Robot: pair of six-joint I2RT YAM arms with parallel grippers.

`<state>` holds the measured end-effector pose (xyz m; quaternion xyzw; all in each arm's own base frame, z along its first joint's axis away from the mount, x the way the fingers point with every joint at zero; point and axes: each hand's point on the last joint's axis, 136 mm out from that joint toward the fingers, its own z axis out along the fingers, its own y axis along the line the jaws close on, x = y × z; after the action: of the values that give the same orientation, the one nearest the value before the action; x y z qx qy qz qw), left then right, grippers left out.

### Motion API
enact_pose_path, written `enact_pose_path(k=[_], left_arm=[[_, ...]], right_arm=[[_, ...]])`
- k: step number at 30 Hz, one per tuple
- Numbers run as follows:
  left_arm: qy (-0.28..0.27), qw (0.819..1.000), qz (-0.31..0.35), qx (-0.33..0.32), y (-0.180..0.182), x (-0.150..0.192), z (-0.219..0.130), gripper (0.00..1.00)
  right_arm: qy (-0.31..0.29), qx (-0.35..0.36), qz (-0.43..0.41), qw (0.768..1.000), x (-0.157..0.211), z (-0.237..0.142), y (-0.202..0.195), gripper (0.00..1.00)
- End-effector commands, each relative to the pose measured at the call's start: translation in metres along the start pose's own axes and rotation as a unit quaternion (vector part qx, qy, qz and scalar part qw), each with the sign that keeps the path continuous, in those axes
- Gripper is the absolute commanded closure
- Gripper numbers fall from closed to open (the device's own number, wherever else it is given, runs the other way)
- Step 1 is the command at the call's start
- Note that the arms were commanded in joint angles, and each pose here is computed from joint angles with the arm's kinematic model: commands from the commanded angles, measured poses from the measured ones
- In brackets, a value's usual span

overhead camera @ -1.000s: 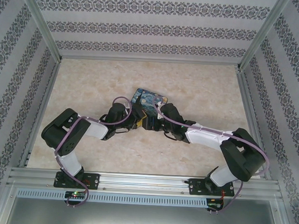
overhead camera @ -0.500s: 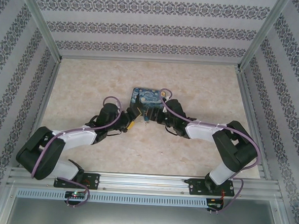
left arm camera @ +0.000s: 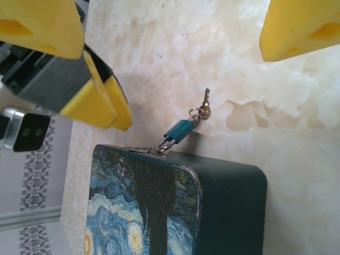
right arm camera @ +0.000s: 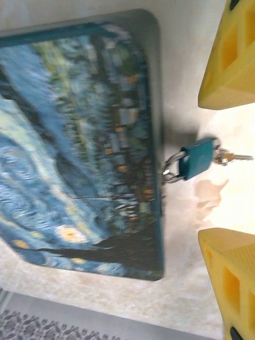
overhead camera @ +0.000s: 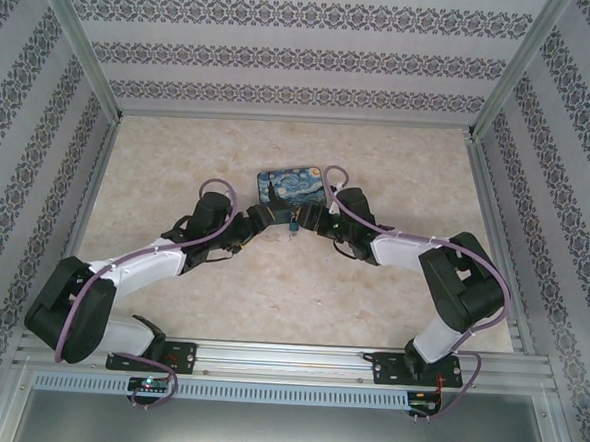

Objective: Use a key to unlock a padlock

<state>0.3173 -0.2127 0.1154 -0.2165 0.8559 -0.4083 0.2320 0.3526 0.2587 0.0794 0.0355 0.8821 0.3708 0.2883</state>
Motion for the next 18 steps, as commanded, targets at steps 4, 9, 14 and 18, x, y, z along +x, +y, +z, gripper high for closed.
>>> enact_pose_path(k=[4,9,14,18], left_arm=[[0.013,0.999,0.042,0.003,-0.004,-0.004,0.01,0.14],[0.034,0.997,0.058,0.031,-0.012,0.002,0.017,0.14],[0.038,0.997,0.061,0.029,-0.01,0.004,0.017,0.14],[0.038,0.997,0.06,0.026,-0.008,0.004,0.018,0.14]], right_arm=[[0.015,-0.033,-0.034,0.999,0.014,-0.001,0.007,0.42],[0.03,-0.052,-0.05,0.997,0.017,0.013,0.01,0.43],[0.04,-0.064,-0.054,0.996,0.019,0.027,0.006,0.43],[0.049,-0.072,-0.057,0.995,0.021,0.035,0.005,0.43]])
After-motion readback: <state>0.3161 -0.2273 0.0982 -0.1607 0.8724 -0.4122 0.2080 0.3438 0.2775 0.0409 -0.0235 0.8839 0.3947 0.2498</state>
